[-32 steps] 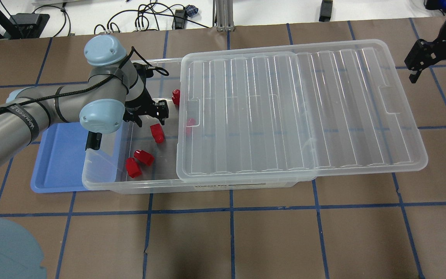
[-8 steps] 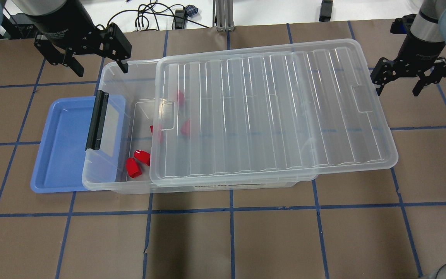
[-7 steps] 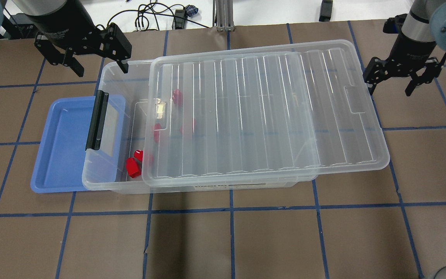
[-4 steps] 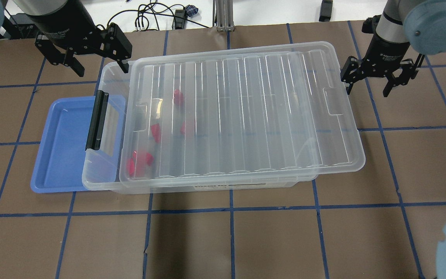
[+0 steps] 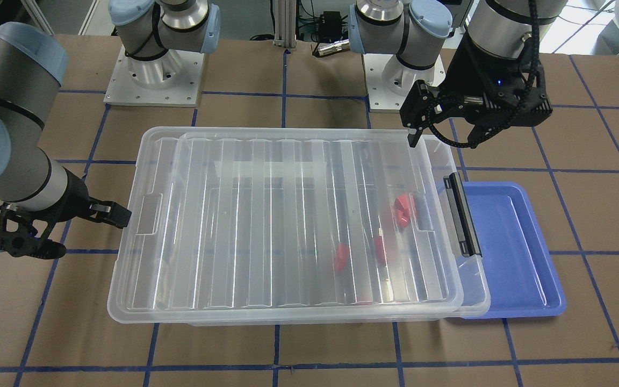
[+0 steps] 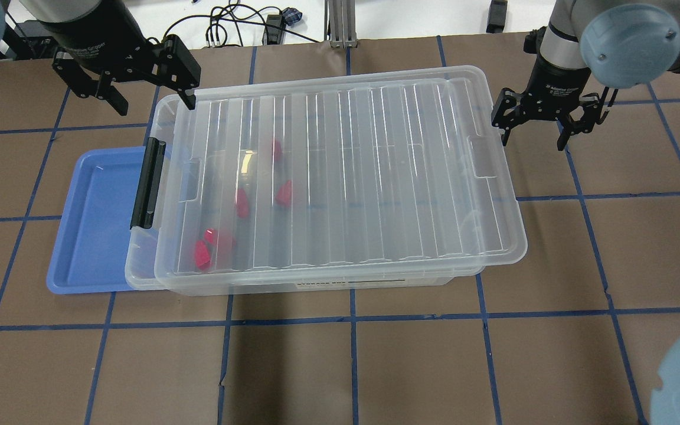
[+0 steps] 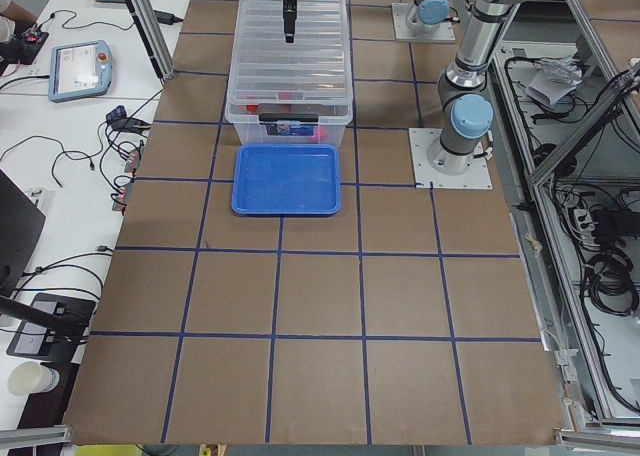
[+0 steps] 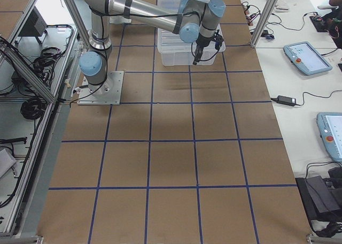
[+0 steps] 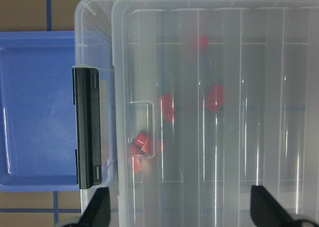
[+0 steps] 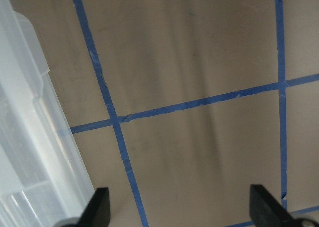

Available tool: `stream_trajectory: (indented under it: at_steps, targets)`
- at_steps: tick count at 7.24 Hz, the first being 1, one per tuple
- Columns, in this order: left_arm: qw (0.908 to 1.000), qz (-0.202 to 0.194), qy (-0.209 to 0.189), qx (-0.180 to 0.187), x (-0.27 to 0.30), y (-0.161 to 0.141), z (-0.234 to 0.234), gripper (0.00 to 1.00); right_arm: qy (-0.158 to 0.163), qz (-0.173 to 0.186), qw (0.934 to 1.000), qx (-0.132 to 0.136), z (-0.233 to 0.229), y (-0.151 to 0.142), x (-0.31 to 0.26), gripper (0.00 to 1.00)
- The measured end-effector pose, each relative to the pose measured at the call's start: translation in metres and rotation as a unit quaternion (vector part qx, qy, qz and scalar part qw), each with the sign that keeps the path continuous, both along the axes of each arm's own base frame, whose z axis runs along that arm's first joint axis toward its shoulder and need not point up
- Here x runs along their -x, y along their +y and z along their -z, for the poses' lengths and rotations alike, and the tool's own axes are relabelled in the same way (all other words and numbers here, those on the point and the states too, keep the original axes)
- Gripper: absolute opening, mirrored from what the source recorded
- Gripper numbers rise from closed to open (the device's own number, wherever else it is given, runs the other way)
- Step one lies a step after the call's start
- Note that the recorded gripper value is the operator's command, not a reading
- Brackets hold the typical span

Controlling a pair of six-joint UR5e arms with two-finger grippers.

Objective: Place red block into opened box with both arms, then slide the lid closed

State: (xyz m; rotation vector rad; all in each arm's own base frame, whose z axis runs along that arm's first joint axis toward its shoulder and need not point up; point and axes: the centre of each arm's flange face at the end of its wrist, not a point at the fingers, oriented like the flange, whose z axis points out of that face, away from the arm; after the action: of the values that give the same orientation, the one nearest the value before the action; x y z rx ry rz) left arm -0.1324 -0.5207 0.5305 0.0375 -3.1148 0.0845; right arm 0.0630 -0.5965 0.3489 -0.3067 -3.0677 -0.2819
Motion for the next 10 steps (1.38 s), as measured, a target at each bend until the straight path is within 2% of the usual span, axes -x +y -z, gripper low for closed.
stream_trajectory:
  at_steps: [5, 10]
  targets:
    - [1.0000, 0.000, 0.000, 0.000, 0.000, 0.000, 0.000, 1.00, -0.016, -0.001, 0.9999, 0.001, 0.001, 0.001, -0.011, 1.00]
    - [1.0000, 0.001, -0.001, 0.002, 0.000, 0.000, -0.001, 1.00, -0.017, -0.007, 0.9998, 0.004, -0.003, 0.001, -0.018, 1.00]
